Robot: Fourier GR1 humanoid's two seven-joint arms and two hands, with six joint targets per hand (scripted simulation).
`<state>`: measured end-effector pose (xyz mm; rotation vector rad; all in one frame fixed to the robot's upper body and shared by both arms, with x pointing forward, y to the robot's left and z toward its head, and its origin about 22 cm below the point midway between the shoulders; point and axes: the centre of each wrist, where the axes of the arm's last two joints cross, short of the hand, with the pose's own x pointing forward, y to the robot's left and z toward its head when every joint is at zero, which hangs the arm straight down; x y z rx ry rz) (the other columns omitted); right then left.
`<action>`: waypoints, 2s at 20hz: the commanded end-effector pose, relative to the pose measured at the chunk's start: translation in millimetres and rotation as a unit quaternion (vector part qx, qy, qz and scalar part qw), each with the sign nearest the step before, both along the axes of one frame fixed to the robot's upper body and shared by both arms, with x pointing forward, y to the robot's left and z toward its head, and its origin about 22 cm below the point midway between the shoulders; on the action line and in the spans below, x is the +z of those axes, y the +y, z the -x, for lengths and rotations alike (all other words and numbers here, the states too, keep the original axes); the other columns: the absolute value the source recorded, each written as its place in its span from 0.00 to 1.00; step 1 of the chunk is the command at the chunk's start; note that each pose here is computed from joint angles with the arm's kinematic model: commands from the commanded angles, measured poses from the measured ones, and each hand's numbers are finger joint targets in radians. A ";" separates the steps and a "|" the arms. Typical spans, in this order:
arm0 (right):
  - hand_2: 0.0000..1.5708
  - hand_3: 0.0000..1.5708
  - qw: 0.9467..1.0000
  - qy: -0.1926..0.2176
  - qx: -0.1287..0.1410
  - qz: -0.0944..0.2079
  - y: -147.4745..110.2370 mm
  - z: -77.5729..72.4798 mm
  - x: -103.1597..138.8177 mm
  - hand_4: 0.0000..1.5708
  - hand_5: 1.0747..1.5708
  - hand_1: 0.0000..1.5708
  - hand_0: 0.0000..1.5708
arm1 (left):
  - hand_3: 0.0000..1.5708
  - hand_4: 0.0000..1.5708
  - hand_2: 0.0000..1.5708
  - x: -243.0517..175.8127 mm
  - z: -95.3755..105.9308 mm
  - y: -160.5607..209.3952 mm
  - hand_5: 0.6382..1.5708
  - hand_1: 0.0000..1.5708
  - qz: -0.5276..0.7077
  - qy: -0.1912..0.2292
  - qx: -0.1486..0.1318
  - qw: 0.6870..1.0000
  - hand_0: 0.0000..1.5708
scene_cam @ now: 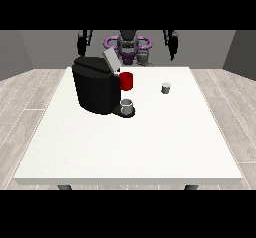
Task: Insert the coffee pod into the coffee machine and close the lid
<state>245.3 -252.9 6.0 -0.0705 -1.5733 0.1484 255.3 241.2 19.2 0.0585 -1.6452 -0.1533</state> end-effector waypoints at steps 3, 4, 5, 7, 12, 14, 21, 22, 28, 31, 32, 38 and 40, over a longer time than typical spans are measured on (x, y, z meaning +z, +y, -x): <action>0.00 0.00 1.000 0.003 -0.025 -0.010 4.7 -1.8 -13.7 0.00 1.00 0.00 0.00 | 0.00 0.00 0.00 -9.5 8.6 9.4 1.00 0.00 -0.064 -0.015 -0.053 0.996 0.00; 0.00 0.00 1.000 0.008 -0.011 -0.018 -10.6 -2.3 1.9 0.00 1.00 0.00 0.00 | 0.00 0.00 0.00 -14.6 11.3 29.2 1.00 0.00 -0.091 -0.013 -0.052 0.994 0.00; 0.00 0.00 0.999 0.005 -0.041 -0.027 -4.7 -1.9 -11.6 0.00 1.00 0.00 0.00 | 0.00 0.00 0.00 -11.5 19.0 31.8 1.00 0.00 -0.114 -0.010 -0.090 0.989 0.00; 0.00 0.00 0.994 -0.023 -0.096 0.037 -9.4 -0.8 -1.7 0.00 1.00 0.00 0.00 | 0.00 0.00 0.00 -3.8 11.7 61.3 1.00 0.00 -0.181 -0.009 -0.085 0.980 0.00; 0.00 0.00 0.994 -0.054 -0.085 0.046 23.9 -19.8 12.0 0.00 1.00 0.00 0.00 | 0.00 0.00 0.00 26.7 -26.5 77.9 1.00 0.00 -0.242 -0.002 -0.068 0.968 0.00; 0.00 0.00 0.995 -0.065 -0.068 0.038 39.0 -23.7 18.7 0.00 1.00 0.00 0.00 | 0.00 0.00 0.00 47.3 -46.2 85.1 1.00 0.00 -0.252 0.015 -0.050 0.966 0.00; 0.00 0.00 0.994 -0.095 -0.041 0.030 50.7 -27.0 24.7 0.00 1.00 0.00 0.00 | 0.00 0.00 0.00 28.4 -58.0 115.4 1.00 0.00 -0.324 0.052 -0.047 0.944 0.00; 0.00 0.00 0.998 -0.053 -0.034 0.029 43.8 -22.4 26.2 0.00 1.00 0.00 0.00 | 0.00 0.00 0.00 20.0 -59.3 107.9 1.00 0.00 -0.325 0.084 -0.056 0.940 0.00; 0.00 0.00 0.996 -0.073 -0.052 0.026 55.2 -37.6 36.9 0.00 1.00 0.00 0.00 | 0.00 0.00 0.00 15.4 -74.0 121.2 1.00 0.00 -0.364 0.080 -0.072 0.925 0.00; 0.00 0.00 0.997 -0.054 -0.053 0.015 52.6 -41.0 26.5 0.00 1.00 0.00 0.00 | 0.00 0.00 0.00 6.0 -75.8 116.9 1.00 0.00 -0.388 0.079 -0.064 0.916 0.00; 0.00 0.00 0.998 -0.042 -0.046 0.011 60.8 -39.3 21.2 0.00 1.00 0.00 0.00 | 0.00 0.00 0.19 9.2 -82.0 116.0 1.00 0.00 -0.386 0.076 -0.064 0.917 0.00; 0.00 0.00 0.998 -0.012 -0.049 0.023 49.7 -51.2 5.2 0.00 1.00 0.00 0.00 | 0.44 0.05 0.61 -1.1 -96.2 67.2 1.00 0.60 -0.430 0.048 -0.056 0.900 0.60; 0.00 0.00 0.998 -0.039 -0.045 0.018 62.6 -53.7 17.7 0.00 1.00 0.00 0.00 | 0.52 0.24 0.61 -7.6 -97.9 74.4 1.00 0.57 -0.448 0.010 -0.041 0.893 0.57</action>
